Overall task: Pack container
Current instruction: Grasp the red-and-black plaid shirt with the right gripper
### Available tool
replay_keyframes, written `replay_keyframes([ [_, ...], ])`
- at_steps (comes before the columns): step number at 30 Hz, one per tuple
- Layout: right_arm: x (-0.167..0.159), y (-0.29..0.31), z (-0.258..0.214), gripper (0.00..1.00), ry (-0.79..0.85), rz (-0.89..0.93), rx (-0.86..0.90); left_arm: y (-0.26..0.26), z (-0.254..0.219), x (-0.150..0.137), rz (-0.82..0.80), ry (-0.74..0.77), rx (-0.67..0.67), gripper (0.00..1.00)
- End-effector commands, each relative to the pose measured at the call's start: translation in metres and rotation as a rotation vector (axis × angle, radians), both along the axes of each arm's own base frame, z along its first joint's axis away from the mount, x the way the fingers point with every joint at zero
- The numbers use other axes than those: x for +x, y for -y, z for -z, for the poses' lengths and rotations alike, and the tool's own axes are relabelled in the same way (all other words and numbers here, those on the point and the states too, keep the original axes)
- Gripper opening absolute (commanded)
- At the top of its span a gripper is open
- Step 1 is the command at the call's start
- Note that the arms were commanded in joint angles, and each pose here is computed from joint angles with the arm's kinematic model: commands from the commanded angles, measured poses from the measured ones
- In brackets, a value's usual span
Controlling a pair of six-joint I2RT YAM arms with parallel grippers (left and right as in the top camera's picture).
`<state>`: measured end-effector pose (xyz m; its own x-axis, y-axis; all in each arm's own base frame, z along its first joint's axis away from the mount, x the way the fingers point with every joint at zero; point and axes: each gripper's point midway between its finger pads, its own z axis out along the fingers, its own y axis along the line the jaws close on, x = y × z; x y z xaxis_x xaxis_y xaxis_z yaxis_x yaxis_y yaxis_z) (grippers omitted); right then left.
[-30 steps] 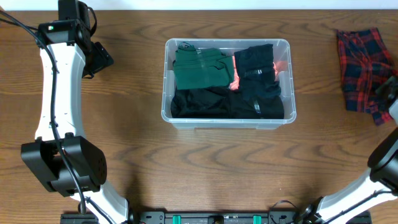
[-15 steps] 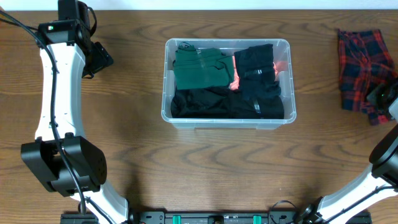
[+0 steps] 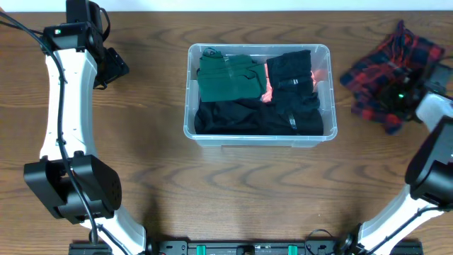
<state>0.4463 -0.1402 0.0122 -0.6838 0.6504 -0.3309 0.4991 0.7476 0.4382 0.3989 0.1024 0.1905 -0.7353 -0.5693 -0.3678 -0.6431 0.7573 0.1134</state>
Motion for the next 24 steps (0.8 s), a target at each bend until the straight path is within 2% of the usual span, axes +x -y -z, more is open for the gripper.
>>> replay_keyframes([
  [1,0.008,-0.047,0.01,0.03,0.01,-0.04,0.161,-0.002,0.004,-0.002,-0.007,-0.014,0.002,0.98],
  [7,0.051,-0.08,-0.038,0.05,0.287,-0.197,0.279,-0.002,0.004,-0.002,-0.007,-0.014,0.002,0.98],
  [13,0.074,-0.069,-0.093,0.06,0.514,-0.206,0.4,-0.002,0.004,-0.002,-0.007,-0.014,0.002,0.98],
  [19,0.081,-0.016,-0.097,0.07,0.58,-0.1,0.23,-0.002,0.004,-0.002,-0.007,-0.014,0.002,0.98],
  [24,0.077,0.032,-0.074,0.01,0.509,0.031,-0.003,-0.002,0.004,-0.002,-0.007,-0.014,0.002,0.98],
])
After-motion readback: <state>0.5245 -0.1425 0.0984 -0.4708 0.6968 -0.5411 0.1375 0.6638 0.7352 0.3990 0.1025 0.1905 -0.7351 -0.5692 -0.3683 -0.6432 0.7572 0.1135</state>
